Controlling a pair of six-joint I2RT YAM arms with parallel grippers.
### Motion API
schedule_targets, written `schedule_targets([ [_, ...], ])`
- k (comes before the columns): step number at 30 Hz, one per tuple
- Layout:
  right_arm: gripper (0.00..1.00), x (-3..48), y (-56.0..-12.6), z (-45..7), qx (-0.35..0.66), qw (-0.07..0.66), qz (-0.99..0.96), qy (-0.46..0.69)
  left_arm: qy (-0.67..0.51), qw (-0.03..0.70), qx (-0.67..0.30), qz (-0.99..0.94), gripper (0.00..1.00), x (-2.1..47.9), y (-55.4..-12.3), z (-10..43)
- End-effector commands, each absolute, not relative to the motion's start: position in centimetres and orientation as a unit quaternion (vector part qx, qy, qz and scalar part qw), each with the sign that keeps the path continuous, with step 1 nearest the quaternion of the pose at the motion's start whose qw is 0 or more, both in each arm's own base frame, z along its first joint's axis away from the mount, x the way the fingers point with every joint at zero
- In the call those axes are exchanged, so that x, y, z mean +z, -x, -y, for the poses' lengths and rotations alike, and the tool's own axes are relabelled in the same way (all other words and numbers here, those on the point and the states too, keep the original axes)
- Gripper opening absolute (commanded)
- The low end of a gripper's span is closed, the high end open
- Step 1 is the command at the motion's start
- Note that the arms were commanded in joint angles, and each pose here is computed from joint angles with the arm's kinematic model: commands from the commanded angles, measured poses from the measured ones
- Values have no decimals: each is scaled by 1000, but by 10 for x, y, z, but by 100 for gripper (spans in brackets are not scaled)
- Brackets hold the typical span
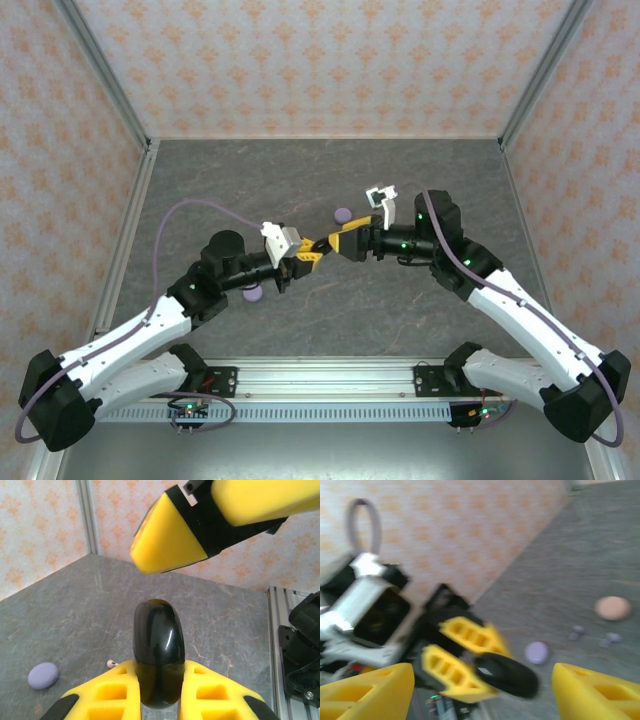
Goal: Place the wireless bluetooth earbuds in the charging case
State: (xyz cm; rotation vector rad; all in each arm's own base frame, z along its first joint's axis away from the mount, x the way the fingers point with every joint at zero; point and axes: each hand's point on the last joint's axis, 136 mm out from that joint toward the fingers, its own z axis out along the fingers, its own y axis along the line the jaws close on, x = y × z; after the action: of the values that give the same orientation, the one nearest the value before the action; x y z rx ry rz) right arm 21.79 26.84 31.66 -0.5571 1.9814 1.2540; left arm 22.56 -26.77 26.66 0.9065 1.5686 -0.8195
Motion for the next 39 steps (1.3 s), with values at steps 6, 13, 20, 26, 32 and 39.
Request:
schedule_targets([
  [6, 87, 281, -273, -180, 238, 447, -861, 47, -260, 478, -309, -780, 0, 221, -284, 249],
  [13, 97, 255, -273, -176, 228, 427, -874, 25, -196, 380, -331, -841, 0, 174, -347, 252],
  [20, 100, 243, -270, -169, 218, 422, -880, 15, -136, 287, -332, -888, 0, 114, -402, 263],
  [26, 99, 232, -267, -167, 211, 411, -887, 12, -91, 253, -315, -910, 3, 73, -431, 261],
  [32, 99, 225, -266, -167, 208, 404, -891, 16, -73, 241, -305, -918, 18, 55, -442, 256],
  [39, 99, 217, -265, -173, 209, 385, -899, 28, -64, 232, -286, -928, 35, 39, -445, 241],
])
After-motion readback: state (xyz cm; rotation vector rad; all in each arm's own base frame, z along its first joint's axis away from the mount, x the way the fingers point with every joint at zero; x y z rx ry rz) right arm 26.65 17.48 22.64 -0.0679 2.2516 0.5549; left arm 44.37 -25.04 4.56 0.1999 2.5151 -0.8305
